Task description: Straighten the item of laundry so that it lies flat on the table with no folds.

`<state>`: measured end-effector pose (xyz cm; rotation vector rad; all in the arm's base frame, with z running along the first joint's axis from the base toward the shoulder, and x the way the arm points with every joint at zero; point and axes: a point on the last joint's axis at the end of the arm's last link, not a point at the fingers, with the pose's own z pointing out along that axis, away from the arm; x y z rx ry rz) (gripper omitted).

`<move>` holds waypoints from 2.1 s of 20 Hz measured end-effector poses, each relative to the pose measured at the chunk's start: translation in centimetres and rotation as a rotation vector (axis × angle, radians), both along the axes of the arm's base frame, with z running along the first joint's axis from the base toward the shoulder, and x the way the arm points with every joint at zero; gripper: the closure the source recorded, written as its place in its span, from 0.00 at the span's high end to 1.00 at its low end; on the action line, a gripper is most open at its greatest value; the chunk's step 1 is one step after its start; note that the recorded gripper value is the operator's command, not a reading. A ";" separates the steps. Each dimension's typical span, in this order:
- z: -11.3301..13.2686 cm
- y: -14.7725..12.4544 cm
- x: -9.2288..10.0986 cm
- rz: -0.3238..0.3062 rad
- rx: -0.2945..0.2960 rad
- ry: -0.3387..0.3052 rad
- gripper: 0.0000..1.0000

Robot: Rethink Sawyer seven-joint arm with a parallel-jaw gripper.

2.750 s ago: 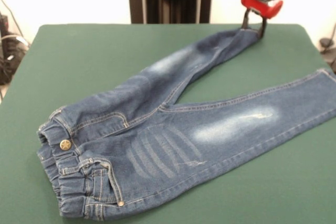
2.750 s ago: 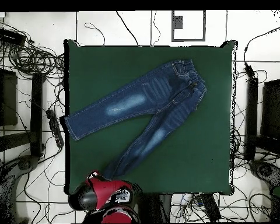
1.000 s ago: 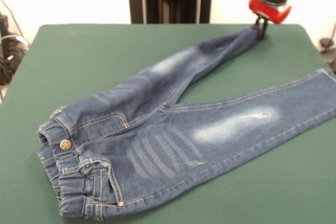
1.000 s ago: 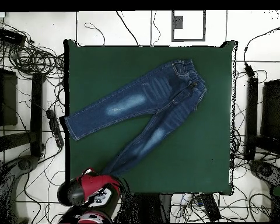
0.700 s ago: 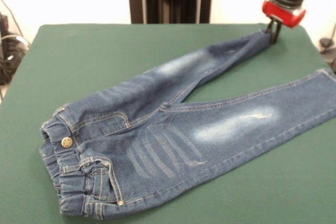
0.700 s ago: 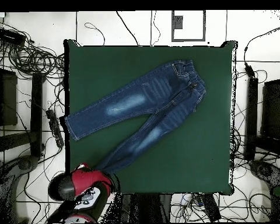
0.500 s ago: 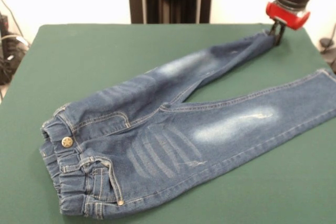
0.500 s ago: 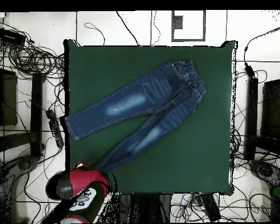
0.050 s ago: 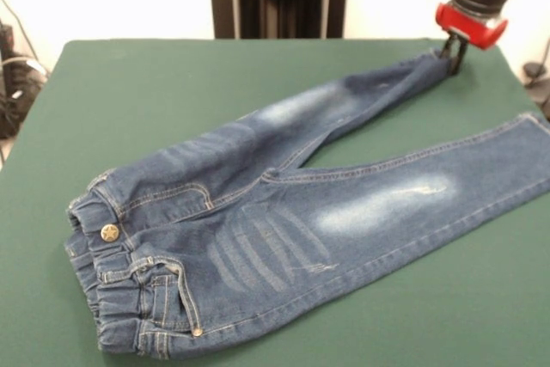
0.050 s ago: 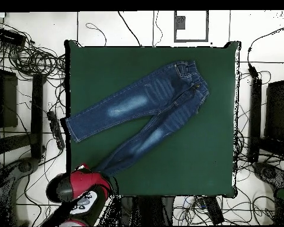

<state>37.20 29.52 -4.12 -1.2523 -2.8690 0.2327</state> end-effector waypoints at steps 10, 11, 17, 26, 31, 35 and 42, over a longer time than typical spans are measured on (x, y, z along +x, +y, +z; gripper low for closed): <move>0.1 -0.1 -0.4 -0.009 -0.018 0.006 1.00; 0.1 0.0 -0.4 -0.011 -0.020 0.004 1.00; 0.1 0.1 -0.4 -0.033 -0.024 0.002 1.00; 1.7 0.6 1.9 -0.077 0.039 -0.016 1.00; 5.9 0.3 6.4 -0.118 0.108 -0.093 1.00; 10.6 -1.1 10.9 -0.155 0.153 -0.193 1.00; 15.8 0.3 16.3 -0.144 0.207 -0.334 1.00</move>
